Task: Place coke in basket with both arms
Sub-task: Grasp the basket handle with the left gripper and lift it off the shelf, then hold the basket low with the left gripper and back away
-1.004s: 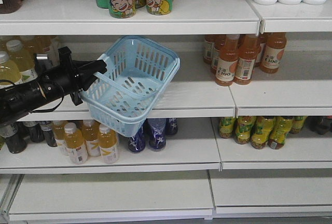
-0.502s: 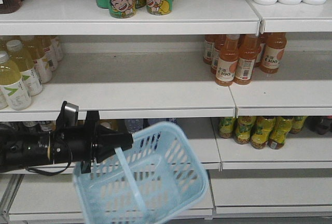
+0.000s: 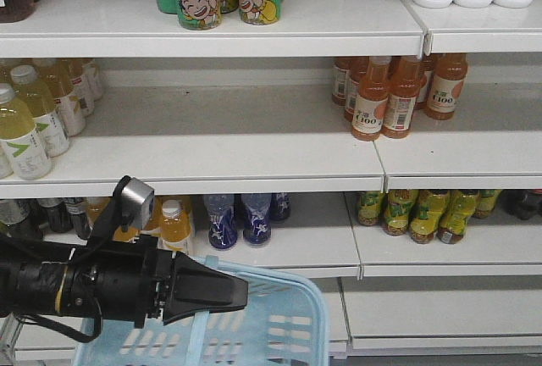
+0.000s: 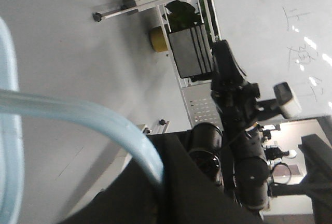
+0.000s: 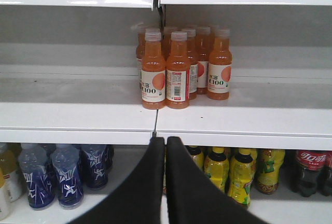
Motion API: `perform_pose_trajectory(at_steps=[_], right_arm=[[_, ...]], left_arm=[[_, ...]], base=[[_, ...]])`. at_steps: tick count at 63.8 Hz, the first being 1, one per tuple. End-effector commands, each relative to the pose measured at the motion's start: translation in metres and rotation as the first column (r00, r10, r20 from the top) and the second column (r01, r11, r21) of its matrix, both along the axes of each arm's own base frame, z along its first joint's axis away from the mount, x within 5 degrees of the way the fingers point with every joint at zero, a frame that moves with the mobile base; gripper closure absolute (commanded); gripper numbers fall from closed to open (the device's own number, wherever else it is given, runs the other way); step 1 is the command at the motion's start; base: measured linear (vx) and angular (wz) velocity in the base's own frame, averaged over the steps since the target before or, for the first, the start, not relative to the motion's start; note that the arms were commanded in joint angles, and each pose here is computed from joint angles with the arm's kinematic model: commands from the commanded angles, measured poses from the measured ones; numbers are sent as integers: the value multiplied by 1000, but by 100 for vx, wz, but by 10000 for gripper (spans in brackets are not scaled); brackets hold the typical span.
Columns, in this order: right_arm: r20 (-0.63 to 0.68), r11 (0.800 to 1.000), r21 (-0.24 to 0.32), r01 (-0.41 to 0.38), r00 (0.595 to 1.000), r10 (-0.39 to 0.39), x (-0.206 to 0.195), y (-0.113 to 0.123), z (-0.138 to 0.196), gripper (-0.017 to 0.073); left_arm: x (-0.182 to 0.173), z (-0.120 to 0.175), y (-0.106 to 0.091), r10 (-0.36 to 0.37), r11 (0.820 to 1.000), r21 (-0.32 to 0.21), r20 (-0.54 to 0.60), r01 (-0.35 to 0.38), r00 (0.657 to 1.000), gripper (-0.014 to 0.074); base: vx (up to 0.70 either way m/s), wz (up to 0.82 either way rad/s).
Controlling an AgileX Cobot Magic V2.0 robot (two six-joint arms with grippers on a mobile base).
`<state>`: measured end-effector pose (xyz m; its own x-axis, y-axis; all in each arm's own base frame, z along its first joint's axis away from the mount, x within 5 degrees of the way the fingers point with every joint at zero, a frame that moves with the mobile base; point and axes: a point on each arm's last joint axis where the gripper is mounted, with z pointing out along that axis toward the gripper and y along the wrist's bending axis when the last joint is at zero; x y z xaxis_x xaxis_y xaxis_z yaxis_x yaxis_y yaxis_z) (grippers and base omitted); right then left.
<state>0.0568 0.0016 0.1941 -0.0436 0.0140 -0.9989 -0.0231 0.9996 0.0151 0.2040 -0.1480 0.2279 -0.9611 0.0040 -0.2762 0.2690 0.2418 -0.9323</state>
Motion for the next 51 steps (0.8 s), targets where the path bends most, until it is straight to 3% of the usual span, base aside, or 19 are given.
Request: perform_pose_trajectory(at_steps=[1,10,19,25,42,51], right_arm=[[80,1000,-5,10,997,-9,-1,-1,3,564],[80,1000,-5,10,997,-9,-1,-1,3,564],[80,1000,-5,10,997,-9,-1,-1,3,564],[80,1000,-5,10,997,-9,-1,-1,3,564],[80,1000,-5,10,997,-9,-1,-1,3,564],[80,1000,-5,10,997,-9,-1,-1,3,564]], left_arm=[[-24,45,-6,-125,958,-250,73,140,989,601],[-33,65,-7,-89,936,-324,162,138,983,601],[-34,81,-4,4,909,-402,280,113,960,601],[-34,86,-3,55,905,-414,340,97,939,601],[-34,86,-3,53,907,-413,312,86,949,601],[-33,87,-2,40,896,-440,195,51,980,601]], base=[[0,0],[0,0],[0,0],[0,0],[0,0],[0,0]])
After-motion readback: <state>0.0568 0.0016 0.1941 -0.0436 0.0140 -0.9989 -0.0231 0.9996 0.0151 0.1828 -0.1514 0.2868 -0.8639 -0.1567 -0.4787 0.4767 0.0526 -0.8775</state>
